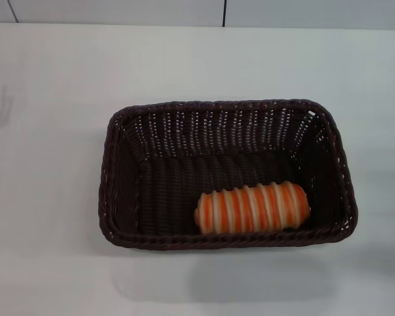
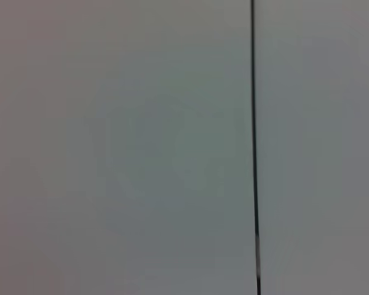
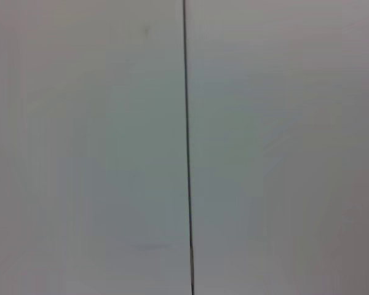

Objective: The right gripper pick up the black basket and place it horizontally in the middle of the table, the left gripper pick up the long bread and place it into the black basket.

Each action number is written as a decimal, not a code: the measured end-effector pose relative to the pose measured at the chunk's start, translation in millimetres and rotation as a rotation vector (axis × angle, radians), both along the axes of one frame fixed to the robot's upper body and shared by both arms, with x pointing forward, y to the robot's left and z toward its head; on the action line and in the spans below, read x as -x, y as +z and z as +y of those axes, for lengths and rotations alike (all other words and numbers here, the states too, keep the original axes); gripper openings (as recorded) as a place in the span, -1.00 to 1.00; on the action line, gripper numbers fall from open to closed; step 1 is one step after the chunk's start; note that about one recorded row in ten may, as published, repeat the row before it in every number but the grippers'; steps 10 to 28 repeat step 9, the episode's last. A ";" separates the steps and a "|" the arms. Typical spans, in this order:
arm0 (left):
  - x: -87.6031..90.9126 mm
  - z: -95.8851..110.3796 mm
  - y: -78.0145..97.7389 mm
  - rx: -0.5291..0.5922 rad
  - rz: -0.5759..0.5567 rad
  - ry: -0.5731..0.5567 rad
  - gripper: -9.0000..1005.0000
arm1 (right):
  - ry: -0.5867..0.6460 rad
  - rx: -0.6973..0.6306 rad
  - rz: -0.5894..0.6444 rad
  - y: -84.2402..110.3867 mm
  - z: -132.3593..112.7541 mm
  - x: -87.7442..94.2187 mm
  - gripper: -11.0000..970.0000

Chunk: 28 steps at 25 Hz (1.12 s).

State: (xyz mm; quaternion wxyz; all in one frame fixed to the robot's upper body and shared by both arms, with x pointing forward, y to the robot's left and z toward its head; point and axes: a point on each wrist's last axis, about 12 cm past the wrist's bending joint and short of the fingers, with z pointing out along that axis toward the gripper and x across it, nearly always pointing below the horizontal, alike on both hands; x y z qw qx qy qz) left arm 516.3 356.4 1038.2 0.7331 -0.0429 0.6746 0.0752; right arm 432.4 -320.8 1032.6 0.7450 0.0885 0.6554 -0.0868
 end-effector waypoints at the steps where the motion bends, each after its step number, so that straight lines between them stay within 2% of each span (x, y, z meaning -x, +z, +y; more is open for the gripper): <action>1: 0.0 0.0 0.0 0.000 0.000 0.000 0.57 | 0.000 0.000 0.000 0.0 0.0 0.0 0.73; 4: 17.9 -1.7 -8.5 0.007 -0.010 -0.004 0.57 | 0.009 0.003 0.019 -10.0 6.8 17.2 0.73; 5: 21.6 -3.5 -8.4 0.003 -0.025 -0.017 0.57 | 0.032 0.025 -0.005 -14.8 14.9 32.5 0.73; 6: 21.6 -3.5 -8.4 0.003 -0.025 -0.017 0.57 | 0.032 0.025 -0.005 -14.8 14.9 32.5 0.73; 7: 33.3 -10.2 -8.8 -0.023 -0.064 -0.067 0.57 | 0.038 0.031 -0.039 -14.1 18.8 39.4 0.73; 9: 41.7 -13.1 -8.3 -0.047 -0.096 -0.098 0.57 | 0.046 0.041 -0.078 -14.4 23.3 50.0 0.73; 28: 41.7 -13.1 -8.3 -0.047 -0.096 -0.098 0.57 | 0.046 0.041 -0.078 -14.4 23.3 50.0 0.73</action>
